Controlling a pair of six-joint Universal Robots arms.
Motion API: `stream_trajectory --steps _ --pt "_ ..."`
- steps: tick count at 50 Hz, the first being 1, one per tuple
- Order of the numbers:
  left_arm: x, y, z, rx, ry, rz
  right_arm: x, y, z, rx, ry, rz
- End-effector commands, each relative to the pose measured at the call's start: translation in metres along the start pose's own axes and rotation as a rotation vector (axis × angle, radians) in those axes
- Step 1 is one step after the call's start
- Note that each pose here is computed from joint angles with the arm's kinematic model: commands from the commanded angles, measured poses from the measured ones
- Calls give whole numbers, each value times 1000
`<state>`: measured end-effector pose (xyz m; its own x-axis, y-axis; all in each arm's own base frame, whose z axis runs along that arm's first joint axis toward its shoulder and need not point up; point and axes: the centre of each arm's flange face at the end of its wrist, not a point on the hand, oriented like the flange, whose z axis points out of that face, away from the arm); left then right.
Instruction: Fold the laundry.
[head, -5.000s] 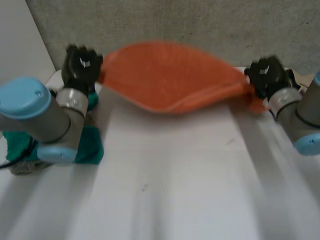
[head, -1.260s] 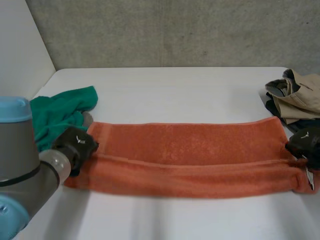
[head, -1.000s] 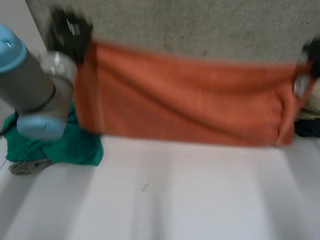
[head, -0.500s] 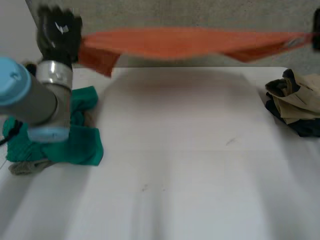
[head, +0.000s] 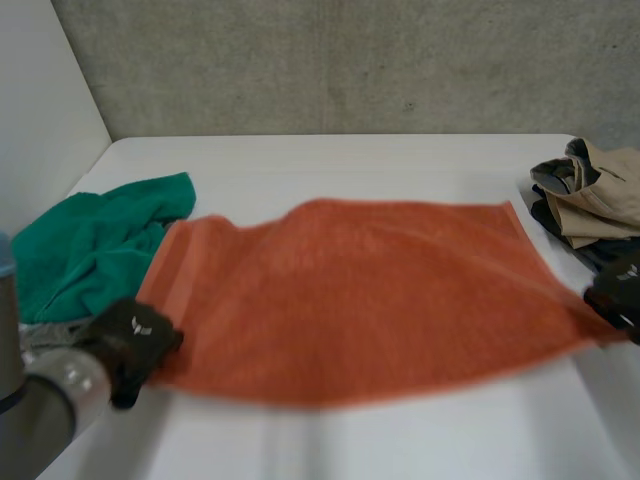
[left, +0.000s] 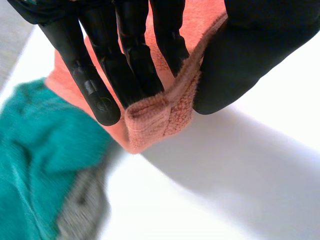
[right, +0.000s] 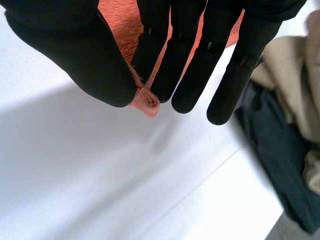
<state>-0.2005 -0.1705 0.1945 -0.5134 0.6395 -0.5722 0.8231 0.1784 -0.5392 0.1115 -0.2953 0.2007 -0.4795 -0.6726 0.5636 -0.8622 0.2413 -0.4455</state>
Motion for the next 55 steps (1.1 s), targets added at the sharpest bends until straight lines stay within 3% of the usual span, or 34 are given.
stream_trajectory --steps 1,7,12,22,31,38,45,55 --pt "-12 -11 -14 42 -37 9 3 9 -23 -25 0 -45" --pt "-19 -24 29 106 -99 13 5 -2 -6 64 81 -1" --pt "-38 -42 80 175 -205 -3 14 -26 44 209 201 44" --pt "-70 -66 147 259 -412 -33 36 -67 104 377 433 58" --pt "-79 -69 187 259 -480 -43 51 -85 143 470 574 78" --pt "-82 -74 198 284 -526 -54 43 -90 164 466 584 81" --pt "-71 -82 196 344 -504 -48 24 -99 162 462 561 80" --pt "-81 -98 151 411 -552 -65 25 -104 103 499 498 185"
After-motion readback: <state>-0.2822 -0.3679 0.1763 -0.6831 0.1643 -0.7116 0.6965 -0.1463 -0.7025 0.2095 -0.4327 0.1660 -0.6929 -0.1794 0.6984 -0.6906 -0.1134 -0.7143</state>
